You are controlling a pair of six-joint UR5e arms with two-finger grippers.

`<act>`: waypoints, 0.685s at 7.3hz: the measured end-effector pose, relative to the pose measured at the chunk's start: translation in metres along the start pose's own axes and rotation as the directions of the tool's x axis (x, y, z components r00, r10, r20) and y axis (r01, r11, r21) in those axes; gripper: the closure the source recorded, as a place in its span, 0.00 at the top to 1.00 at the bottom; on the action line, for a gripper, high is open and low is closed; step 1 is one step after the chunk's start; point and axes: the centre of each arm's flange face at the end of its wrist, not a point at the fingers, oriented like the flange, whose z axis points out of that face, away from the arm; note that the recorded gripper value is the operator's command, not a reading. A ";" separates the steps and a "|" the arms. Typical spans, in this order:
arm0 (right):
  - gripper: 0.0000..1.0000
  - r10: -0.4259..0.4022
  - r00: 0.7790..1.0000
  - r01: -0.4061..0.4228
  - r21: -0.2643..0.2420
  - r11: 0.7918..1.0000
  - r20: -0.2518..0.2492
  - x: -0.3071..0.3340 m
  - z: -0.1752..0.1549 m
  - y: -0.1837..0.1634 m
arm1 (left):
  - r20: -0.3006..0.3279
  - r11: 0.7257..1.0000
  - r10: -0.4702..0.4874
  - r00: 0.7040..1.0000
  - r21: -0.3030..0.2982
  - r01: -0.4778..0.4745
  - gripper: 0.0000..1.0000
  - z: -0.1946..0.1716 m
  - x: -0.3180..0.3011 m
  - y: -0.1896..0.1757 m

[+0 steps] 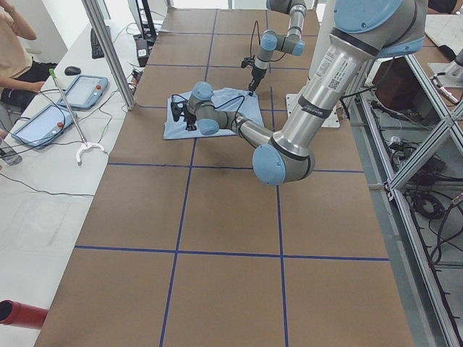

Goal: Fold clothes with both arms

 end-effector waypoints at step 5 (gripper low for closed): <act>0.00 0.006 1.000 -0.005 -0.020 1.000 0.027 0.000 -0.021 -0.002 | -0.040 0.998 -0.061 0.997 -0.036 0.060 0.55 -0.030 0.005 0.031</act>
